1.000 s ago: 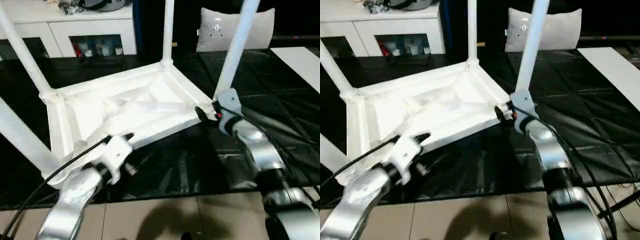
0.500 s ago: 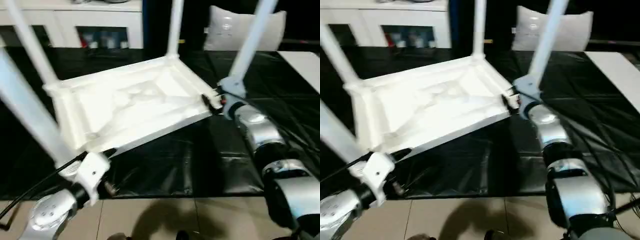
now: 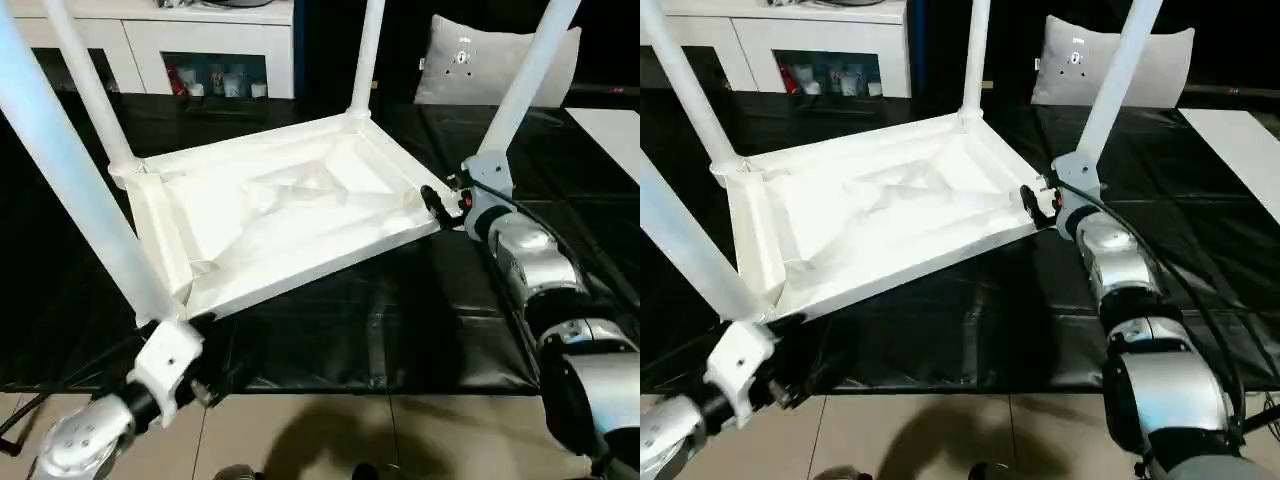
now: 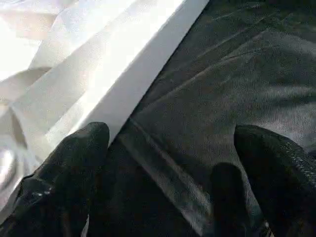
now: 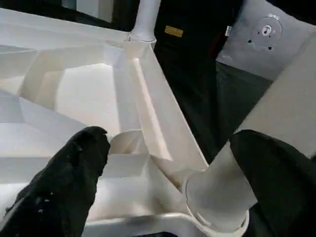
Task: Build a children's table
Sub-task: Rotate leg to tighten
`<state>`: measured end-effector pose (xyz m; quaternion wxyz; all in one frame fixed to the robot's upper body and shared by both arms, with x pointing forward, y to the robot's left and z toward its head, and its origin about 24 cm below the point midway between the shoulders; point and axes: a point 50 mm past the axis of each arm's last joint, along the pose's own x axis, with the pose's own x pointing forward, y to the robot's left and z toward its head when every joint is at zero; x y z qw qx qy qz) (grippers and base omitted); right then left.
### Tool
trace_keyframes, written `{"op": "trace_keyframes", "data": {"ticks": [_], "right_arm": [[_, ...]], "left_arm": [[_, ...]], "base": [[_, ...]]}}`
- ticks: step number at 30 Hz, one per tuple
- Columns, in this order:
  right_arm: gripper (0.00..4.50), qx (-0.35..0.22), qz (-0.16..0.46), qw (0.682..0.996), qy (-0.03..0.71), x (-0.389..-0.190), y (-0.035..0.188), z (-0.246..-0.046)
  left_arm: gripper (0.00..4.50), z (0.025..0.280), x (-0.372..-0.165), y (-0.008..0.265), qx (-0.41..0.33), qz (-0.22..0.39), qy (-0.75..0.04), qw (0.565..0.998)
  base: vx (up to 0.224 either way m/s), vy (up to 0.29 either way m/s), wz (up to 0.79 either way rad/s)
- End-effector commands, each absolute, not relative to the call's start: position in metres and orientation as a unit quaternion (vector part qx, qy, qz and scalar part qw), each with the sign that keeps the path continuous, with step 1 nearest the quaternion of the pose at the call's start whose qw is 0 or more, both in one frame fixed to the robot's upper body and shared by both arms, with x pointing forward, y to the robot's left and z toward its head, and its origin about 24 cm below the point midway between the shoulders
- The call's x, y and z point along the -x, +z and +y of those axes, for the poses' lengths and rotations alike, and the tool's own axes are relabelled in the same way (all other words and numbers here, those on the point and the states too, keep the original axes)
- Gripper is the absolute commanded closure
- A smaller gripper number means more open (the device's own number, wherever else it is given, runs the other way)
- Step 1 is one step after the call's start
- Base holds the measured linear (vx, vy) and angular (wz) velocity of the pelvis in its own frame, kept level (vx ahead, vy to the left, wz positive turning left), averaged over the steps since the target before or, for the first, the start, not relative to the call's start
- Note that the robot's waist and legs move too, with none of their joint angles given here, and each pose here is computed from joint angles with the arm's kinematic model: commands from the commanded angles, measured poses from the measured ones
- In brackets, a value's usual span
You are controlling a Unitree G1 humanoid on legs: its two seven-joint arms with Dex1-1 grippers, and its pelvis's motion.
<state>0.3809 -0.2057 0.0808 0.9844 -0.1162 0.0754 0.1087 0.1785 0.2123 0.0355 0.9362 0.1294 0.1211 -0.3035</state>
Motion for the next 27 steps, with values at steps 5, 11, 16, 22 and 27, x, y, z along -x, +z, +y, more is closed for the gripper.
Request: {"op": "trace_keyframes", "data": {"ticks": [5,11,16,22,27], "right_arm": [[0.0,0.092,0.082,0.985,0.119,-0.368,0.068,-0.212],[0.0,0.037,0.071,0.962,0.263,-0.341,0.057,-0.178],[0.0,0.011,0.072,0.943,0.325,-0.317,0.048,-0.154],[0.0,-0.024,0.067,0.947,0.313,-0.305,0.048,-0.141],[0.0,-0.042,0.058,0.953,0.293,-0.292,0.058,-0.137]], "left_arm": [[0.09,0.244,-0.167,0.035,-0.098,0.142,-0.302,0.937],[0.09,0.272,-0.173,0.028,-0.002,0.159,-0.326,0.932],[0.09,0.297,-0.195,0.002,-0.048,0.19,-0.299,0.934],[0.09,0.297,-0.201,-0.024,-0.044,0.176,-0.252,0.95],[0.09,0.261,-0.217,-0.023,0.021,0.098,-0.306,0.947]], "base": [[0.0,0.0,0.0],[0.0,0.0,0.0],[0.0,0.0,0.0],[0.0,0.0,0.0],[0.0,0.0,0.0]]}}
